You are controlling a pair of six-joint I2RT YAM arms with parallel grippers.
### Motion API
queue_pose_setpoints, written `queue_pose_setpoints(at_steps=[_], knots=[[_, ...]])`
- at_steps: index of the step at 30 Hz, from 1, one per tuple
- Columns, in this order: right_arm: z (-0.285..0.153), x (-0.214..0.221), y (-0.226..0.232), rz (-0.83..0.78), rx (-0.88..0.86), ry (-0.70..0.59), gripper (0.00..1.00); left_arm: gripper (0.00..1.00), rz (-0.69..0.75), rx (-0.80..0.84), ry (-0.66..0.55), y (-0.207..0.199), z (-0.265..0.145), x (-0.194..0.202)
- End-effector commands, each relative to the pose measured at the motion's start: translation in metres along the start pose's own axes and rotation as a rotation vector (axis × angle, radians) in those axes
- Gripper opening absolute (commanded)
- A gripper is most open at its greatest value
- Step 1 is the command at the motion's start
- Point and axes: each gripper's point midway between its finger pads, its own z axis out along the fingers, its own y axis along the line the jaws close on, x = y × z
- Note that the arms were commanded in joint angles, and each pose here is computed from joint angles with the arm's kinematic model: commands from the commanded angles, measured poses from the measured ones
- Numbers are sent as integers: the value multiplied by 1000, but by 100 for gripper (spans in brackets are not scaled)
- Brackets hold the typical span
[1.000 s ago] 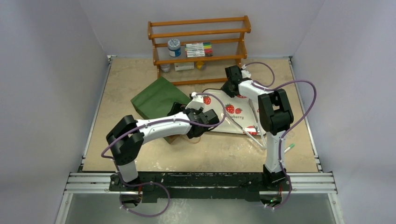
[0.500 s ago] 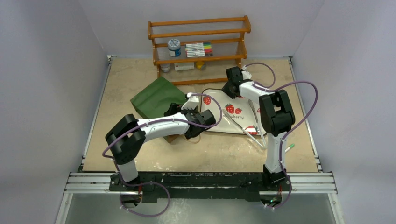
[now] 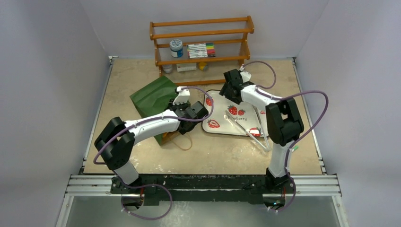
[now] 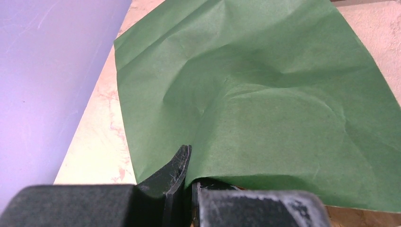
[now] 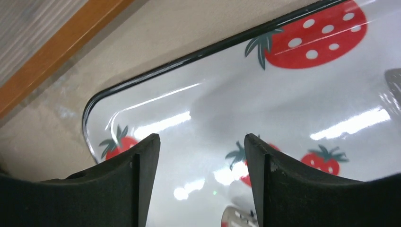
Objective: Take the fake bread out of the paper bag
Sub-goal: Pick up the paper bag from the center of the board, then pick up the clamp from the container.
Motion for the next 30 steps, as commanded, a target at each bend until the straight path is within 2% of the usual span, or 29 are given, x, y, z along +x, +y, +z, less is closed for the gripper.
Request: queue_pose_setpoints(at_steps=[1, 7, 12, 30], knots=[[-48, -21, -2, -79, 33, -107, 70, 0, -98, -19, -54, 13, -2, -35], [-87, -3, -16, -167, 57, -118, 71, 0, -123, -6, -43, 16, -1, -44], [-100, 27, -31, -240, 85, -87, 70, 0, -129, 24, -20, 13, -1, -49], [-67, 67, -56, -351, 174, 1, 66, 0, -138, 65, 36, 38, 4, -65]])
